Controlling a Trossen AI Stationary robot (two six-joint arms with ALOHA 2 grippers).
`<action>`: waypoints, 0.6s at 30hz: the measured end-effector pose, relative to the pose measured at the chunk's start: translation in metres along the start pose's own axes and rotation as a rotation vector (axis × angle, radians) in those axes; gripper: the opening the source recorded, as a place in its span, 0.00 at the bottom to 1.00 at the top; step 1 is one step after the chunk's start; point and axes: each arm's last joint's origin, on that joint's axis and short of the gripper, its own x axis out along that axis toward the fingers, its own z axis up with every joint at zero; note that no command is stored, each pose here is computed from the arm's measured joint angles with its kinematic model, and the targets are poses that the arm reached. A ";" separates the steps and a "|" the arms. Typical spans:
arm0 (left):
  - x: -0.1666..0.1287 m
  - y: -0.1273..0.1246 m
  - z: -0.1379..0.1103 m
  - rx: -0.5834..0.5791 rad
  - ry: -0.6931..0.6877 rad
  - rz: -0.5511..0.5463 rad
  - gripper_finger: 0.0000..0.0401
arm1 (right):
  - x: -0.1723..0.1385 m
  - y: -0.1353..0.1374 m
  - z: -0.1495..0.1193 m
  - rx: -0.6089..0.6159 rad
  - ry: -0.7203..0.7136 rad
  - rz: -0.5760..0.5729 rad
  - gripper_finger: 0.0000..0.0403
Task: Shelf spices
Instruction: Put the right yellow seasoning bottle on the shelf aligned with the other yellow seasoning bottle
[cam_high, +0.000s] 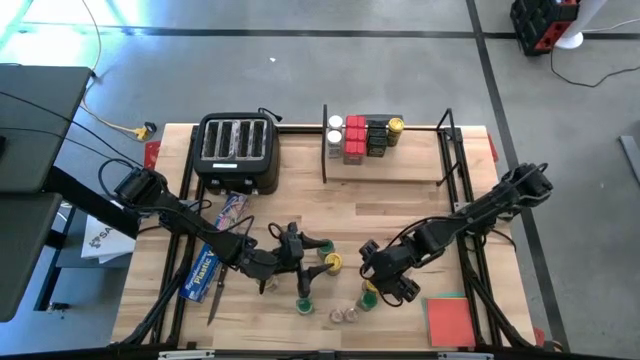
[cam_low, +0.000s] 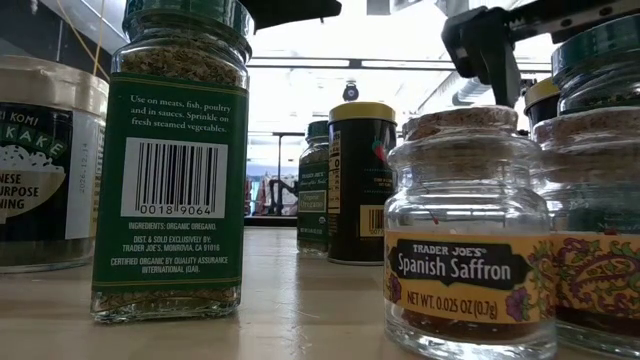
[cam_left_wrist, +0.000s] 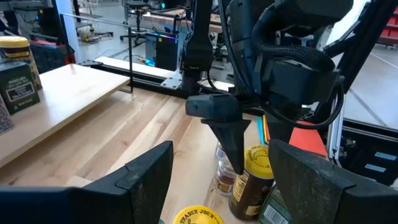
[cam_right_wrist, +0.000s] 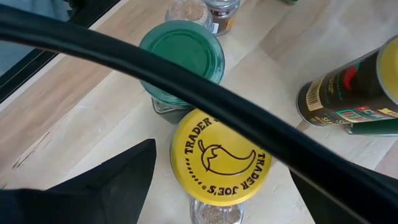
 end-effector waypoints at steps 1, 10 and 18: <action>0.000 0.000 0.000 -0.002 0.003 0.000 0.65 | 0.001 0.000 0.000 0.003 0.003 0.000 0.86; 0.000 0.000 0.000 -0.002 0.004 0.000 0.65 | 0.010 -0.001 -0.001 0.015 0.018 0.017 0.61; 0.000 0.000 0.000 -0.001 0.004 0.001 0.65 | -0.001 -0.002 0.007 0.091 0.015 -0.007 0.52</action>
